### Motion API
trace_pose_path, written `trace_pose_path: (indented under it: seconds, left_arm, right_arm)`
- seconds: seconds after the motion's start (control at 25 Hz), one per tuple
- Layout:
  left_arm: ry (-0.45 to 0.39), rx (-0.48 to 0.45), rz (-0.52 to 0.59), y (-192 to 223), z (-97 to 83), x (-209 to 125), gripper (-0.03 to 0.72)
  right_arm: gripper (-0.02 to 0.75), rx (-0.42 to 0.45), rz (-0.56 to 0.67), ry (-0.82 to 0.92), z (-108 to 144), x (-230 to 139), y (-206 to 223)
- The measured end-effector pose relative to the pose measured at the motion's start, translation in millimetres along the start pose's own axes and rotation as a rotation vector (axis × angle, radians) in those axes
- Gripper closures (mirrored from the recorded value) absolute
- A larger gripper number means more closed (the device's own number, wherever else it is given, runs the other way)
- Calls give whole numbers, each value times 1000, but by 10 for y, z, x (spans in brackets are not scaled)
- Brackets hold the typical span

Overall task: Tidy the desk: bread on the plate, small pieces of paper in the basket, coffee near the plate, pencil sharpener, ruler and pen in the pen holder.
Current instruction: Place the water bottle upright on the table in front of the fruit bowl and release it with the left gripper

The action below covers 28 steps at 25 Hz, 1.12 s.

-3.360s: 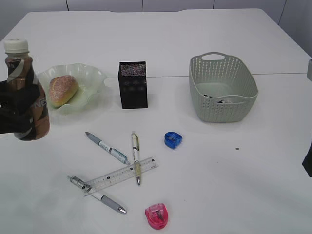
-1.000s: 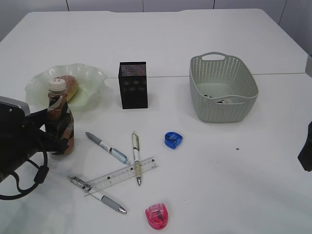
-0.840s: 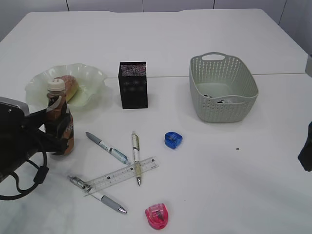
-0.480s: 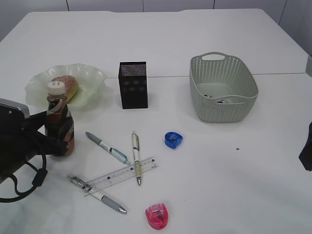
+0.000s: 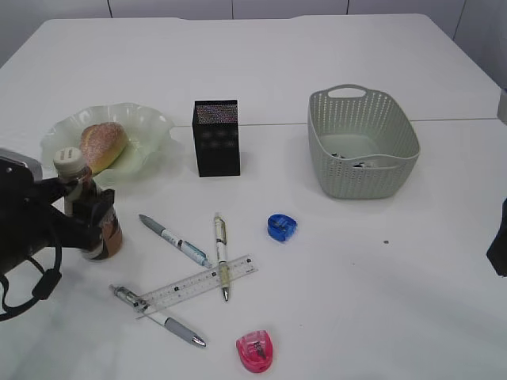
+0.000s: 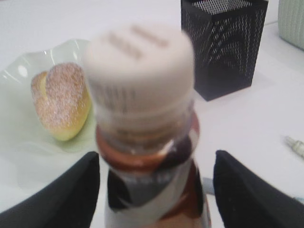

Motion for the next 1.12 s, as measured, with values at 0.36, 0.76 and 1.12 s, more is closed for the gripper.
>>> trace_pose_path:
  seconds: [0.36, 0.76, 1.12]
  left_arm:
    - [28, 2, -100, -245, 39, 371, 139]
    - [54, 40, -264, -480, 154, 905, 139]
    - [17, 205, -258, -596, 621, 902, 146]
  right_arm:
    - [160, 0, -2, 0, 1, 3, 0]
    - [161, 1, -6, 0, 2, 10, 0]
    - [161, 20, -48, 7, 35, 83, -3]
Point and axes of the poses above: a point on each arm's last joint axis where the gripper is mounted, y pointing out along that axis toward the gripper, z along the wrist's bending axis when the last joint is at zero, x = y × z, the point moved 8 cm from there along y, pointing out along that axis toward the gripper, and after that the axes turned 12 degrees about y, right-handed, at the moved point
